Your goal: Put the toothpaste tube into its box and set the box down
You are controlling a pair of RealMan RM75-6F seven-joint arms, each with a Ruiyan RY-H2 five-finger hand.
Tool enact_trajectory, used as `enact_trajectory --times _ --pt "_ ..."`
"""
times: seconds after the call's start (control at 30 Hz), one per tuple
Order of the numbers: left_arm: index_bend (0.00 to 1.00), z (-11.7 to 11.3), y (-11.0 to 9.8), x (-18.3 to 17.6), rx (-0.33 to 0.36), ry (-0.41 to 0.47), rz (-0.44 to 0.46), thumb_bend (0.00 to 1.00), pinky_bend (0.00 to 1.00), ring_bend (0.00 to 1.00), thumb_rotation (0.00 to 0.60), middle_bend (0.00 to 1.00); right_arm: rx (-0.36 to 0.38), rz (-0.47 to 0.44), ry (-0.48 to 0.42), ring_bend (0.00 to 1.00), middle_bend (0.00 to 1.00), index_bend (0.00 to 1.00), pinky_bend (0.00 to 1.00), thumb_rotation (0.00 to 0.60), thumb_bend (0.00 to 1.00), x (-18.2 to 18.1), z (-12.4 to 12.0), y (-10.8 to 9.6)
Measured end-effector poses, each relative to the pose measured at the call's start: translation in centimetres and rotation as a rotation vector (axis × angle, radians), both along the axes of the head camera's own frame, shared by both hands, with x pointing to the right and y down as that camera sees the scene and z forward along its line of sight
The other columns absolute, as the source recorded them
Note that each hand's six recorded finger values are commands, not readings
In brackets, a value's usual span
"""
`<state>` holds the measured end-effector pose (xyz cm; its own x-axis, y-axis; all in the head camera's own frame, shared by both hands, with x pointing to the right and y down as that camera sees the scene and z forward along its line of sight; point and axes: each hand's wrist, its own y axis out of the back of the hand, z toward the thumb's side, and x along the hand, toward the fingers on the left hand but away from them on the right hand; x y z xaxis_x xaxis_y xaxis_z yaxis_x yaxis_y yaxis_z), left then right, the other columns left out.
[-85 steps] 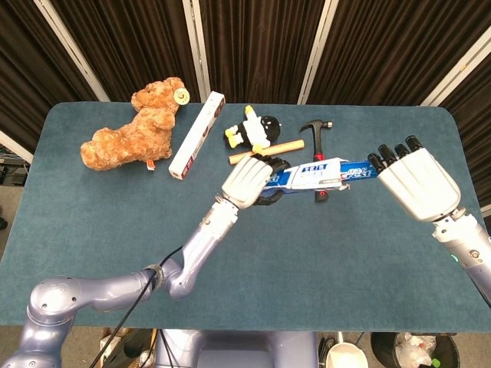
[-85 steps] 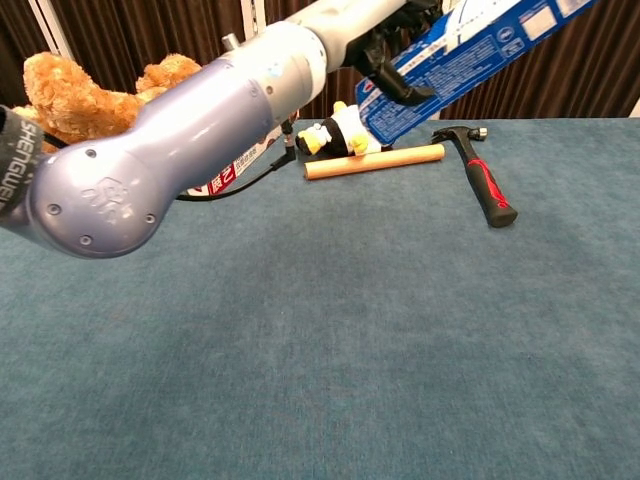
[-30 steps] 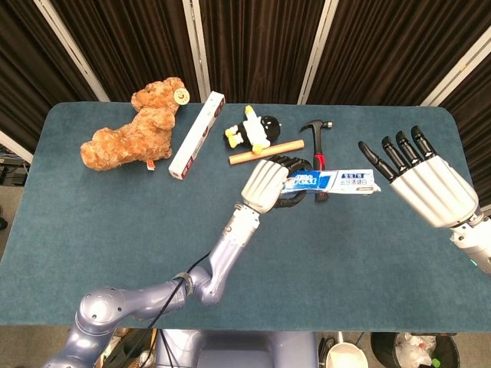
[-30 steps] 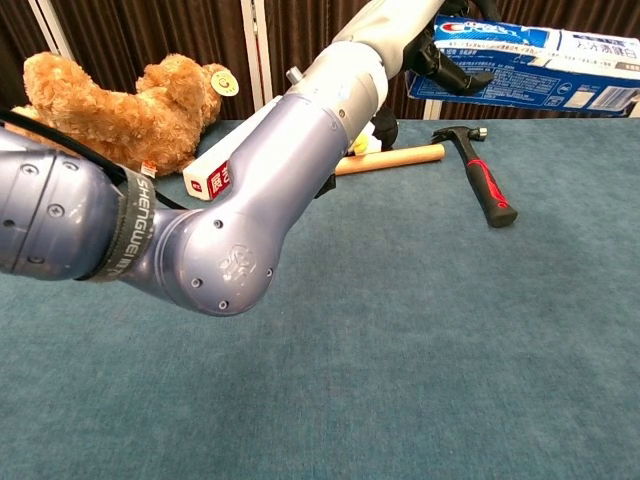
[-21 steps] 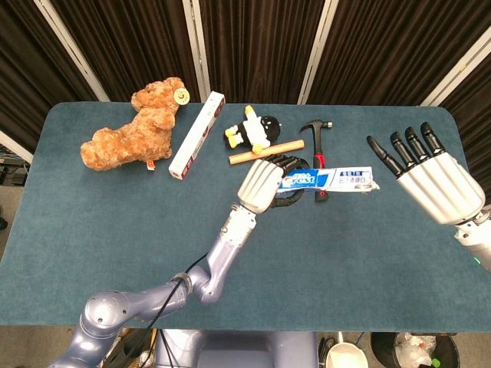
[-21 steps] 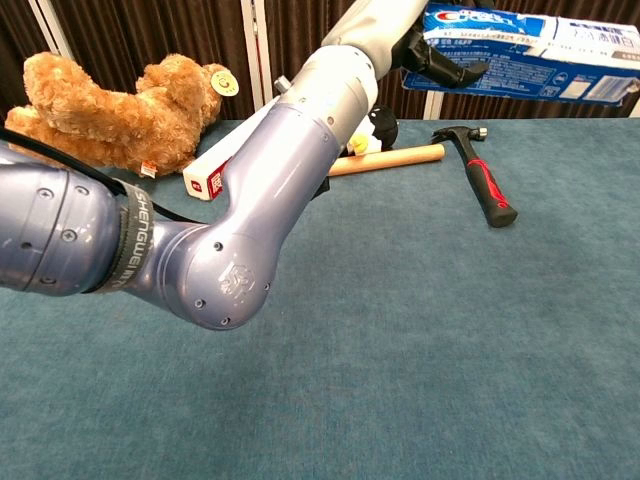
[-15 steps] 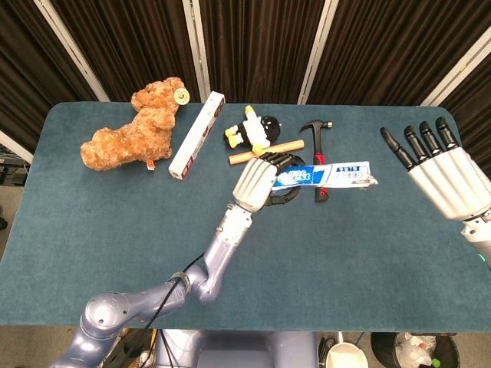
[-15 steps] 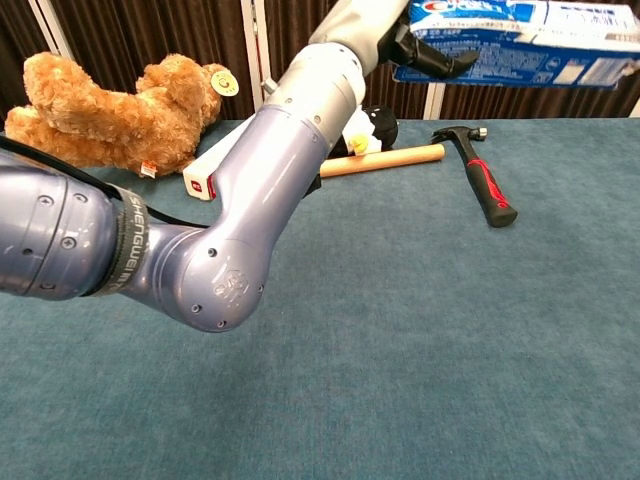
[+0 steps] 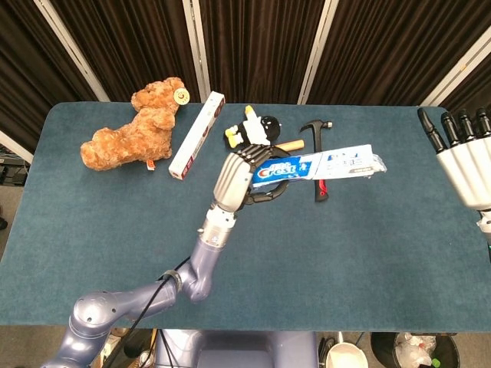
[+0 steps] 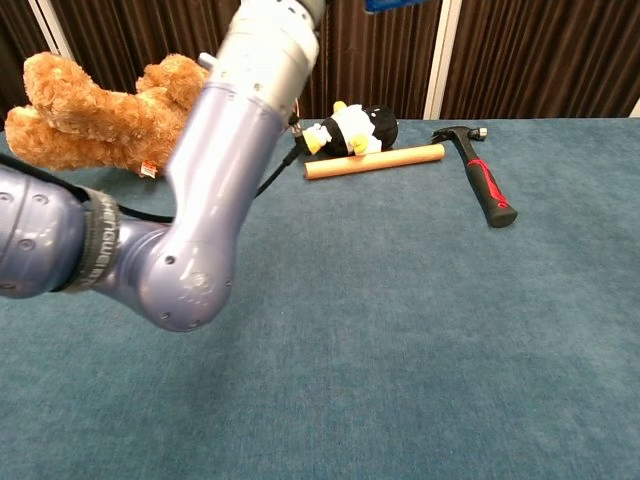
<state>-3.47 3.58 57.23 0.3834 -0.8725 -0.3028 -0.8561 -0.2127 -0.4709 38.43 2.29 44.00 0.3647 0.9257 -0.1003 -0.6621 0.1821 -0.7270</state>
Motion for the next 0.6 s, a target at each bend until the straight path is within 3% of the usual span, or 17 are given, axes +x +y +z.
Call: enact_trajectory --times 0.17,0.6 --pt "0.35 -0.7 0.2 -1.9 0.02 0.07 -0.017 0.49 0.47 0.43 0.6 0.47 -0.01 0.024 -0.005 0.28 0.31 0.05 0.29 0.6 0.36 0.4 0.6 0.2" --pt "0.34 -3.7 1.4 -5.9 0.094 0.378 -0.097 0.49 0.47 0.41 0.6 0.46 -0.025 0.039 -0.006 0.28 0.31 0.05 0.29 0.6 0.36 0.2 1.9 0.2"
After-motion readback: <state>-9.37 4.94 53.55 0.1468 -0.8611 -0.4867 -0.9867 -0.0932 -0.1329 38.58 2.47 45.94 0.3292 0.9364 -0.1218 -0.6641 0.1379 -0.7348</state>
